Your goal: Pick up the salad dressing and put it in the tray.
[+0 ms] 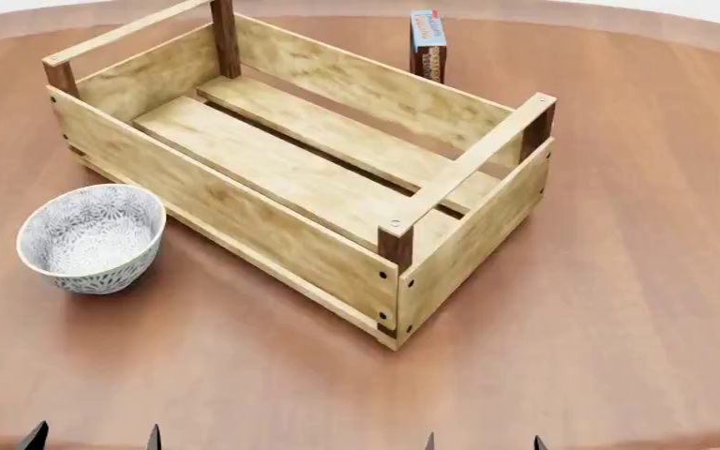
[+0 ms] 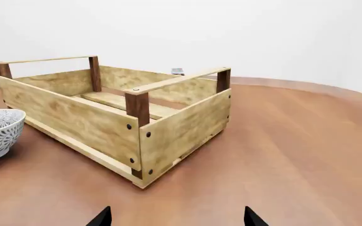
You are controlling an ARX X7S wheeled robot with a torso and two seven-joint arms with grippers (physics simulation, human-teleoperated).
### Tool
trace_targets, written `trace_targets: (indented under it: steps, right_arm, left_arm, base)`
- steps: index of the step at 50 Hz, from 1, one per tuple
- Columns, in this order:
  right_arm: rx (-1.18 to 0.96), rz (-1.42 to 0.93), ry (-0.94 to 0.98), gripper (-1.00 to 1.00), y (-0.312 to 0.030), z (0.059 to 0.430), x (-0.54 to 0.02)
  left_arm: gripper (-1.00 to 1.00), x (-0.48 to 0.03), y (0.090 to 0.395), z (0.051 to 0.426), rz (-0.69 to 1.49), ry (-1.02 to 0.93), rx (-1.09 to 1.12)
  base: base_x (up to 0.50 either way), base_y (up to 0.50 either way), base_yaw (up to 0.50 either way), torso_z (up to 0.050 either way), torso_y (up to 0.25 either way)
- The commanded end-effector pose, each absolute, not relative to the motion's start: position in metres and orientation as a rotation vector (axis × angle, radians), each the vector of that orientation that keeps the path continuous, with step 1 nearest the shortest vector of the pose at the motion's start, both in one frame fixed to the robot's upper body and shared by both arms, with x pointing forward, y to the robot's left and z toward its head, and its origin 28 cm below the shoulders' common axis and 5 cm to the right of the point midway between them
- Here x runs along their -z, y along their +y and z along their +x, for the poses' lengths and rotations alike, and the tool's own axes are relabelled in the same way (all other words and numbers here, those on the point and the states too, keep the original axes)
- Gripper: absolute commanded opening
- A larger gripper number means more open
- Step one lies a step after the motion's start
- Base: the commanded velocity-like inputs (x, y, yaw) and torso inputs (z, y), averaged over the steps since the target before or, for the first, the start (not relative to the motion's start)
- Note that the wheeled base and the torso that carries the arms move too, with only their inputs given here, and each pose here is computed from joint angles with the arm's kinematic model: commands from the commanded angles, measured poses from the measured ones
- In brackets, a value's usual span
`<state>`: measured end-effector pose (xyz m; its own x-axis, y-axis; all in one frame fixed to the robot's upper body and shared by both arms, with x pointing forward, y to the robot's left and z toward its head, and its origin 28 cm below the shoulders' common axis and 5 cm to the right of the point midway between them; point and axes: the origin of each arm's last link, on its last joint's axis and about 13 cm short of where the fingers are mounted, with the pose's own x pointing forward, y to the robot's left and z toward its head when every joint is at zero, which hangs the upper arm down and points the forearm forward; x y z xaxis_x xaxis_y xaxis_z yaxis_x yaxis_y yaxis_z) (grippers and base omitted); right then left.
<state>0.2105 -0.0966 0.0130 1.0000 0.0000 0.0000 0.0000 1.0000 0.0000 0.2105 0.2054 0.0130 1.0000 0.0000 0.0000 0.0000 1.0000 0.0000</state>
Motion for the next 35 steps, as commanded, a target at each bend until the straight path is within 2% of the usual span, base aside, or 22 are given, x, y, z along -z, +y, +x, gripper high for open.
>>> trace_targets:
  steps: [1, 19, 35]
  right_arm:
    - [-0.007, 0.000, -0.009, 1.00, -0.0956, 0.2096, -0.0133]
    - [0.007, -0.040, -0.014, 1.00, -0.0951, 0.2081, -0.0147]
    - [-0.004, -0.041, -0.044, 1.00, -0.0945, 0.2063, -0.0162]
  left_arm:
    - [1.00, -0.0134, 0.2052, 0.2103, 0.003, -0.004, 0.003]
    - [1.00, -0.0127, 0.2048, 0.2105, 0.011, 0.009, -0.001]
    - [1.00, -0.0130, 0.2049, 0.2107, 0.010, 0.009, -0.003]
  base:
    - [0.00, 0.00, 0.00, 0.000, 0.000]
    - [0.00, 0.00, 0.00, 0.000, 0.000]
    - [0.00, 0.48, 0.00, 0.000, 0.000]
